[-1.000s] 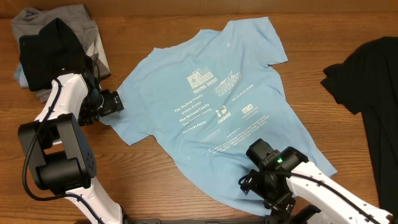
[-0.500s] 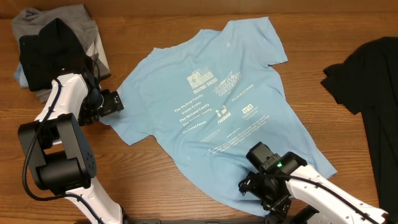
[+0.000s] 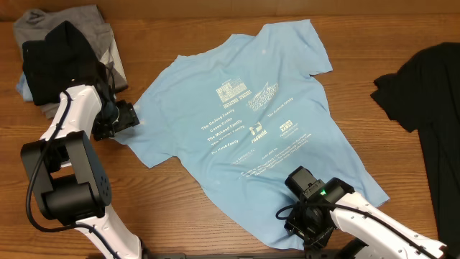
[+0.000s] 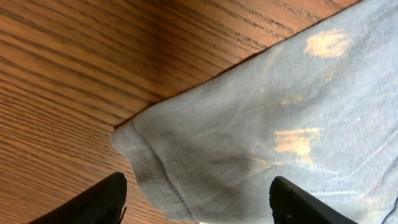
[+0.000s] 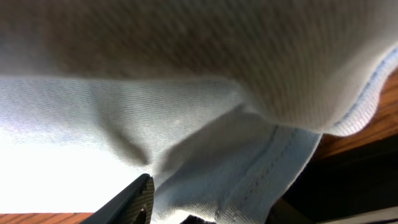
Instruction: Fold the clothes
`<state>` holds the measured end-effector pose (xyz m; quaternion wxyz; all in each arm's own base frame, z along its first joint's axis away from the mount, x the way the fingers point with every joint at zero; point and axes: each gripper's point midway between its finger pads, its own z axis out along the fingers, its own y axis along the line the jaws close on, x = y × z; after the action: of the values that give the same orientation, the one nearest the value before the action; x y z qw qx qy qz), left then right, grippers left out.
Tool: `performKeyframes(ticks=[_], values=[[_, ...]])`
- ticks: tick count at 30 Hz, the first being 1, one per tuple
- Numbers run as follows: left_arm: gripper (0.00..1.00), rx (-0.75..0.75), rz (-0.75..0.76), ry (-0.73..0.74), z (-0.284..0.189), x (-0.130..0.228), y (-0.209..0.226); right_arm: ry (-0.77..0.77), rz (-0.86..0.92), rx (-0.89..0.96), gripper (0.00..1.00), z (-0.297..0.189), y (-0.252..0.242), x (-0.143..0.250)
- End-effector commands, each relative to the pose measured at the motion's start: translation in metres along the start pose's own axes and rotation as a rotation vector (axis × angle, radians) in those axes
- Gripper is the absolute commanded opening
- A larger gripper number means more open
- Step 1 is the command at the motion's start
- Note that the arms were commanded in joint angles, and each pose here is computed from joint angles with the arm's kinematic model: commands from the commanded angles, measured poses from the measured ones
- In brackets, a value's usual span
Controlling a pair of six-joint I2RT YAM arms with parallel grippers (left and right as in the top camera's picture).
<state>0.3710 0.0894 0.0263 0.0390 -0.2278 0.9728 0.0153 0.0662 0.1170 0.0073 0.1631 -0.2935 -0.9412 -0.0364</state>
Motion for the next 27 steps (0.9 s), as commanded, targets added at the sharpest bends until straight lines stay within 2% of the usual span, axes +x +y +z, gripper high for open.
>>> performKeyframes(ticks=[1,7,27], values=[[0.82,-0.046,-0.013,-0.004,0.003,-0.001,0.008,0.004,-0.004,0.005,0.51,0.002,-0.002,0.002],[0.83,-0.083,-0.075,0.001,0.004,0.0,0.022,0.004,-0.004,0.005,0.56,0.002,-0.002,0.002],[0.85,-0.032,-0.131,0.023,0.019,0.005,0.032,-0.001,-0.01,-0.012,0.57,0.002,0.003,0.0]])
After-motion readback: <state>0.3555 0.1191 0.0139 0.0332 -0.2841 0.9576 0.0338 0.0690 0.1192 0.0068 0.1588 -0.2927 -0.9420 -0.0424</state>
